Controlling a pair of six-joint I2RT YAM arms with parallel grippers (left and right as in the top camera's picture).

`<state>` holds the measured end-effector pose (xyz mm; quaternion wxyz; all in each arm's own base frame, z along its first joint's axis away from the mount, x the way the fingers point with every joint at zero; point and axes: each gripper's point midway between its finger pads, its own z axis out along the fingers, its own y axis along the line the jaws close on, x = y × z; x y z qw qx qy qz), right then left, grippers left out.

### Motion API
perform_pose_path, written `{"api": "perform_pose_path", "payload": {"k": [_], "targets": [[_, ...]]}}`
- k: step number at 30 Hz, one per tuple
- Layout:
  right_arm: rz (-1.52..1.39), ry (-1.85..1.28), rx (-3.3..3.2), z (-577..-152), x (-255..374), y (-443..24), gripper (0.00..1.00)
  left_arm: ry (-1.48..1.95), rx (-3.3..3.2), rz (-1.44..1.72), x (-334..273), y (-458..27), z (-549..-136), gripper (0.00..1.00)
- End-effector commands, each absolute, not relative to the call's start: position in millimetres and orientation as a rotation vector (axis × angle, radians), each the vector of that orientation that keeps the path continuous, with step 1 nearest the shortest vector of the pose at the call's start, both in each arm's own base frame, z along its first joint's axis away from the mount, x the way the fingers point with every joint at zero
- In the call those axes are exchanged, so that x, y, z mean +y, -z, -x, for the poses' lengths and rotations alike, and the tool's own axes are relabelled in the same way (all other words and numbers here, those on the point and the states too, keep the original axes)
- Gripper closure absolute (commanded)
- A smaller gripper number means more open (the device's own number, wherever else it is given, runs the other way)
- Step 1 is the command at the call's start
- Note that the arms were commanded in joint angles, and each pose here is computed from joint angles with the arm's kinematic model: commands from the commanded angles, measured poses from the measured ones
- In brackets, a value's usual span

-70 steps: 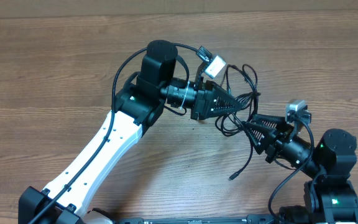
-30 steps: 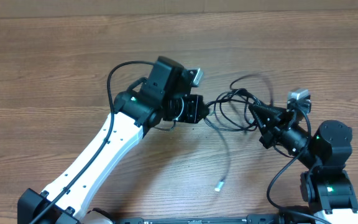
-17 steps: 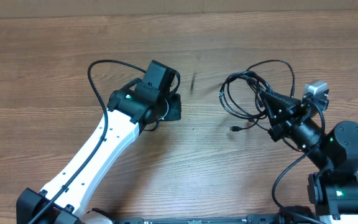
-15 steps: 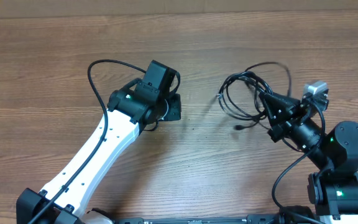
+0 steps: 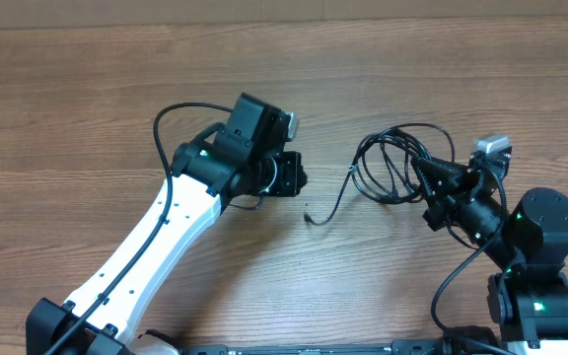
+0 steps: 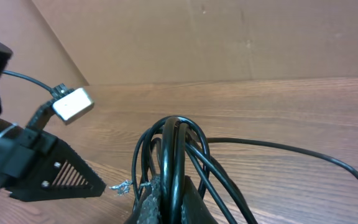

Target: Untangle cables

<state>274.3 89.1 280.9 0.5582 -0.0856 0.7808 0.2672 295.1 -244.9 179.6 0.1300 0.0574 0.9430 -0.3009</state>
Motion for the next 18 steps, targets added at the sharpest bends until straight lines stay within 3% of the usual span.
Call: {"api": "perform_pose_path", "payload": {"k": [1,9,18], "targets": [[0.224,-0.577,1.775,-274,85,-305,0.96,1.135,2.757,-0.042,-266,-196,-284,0.82],[0.224,-0.578,1.775,-274,85,-305,0.96,1.281,2.817,0.704,-272,-202,-288,0.66],[0.260,-0.628,1.770,-270,93,-306,0.96,1.349,2.839,0.969,-282,-206,-279,0.38]]}}
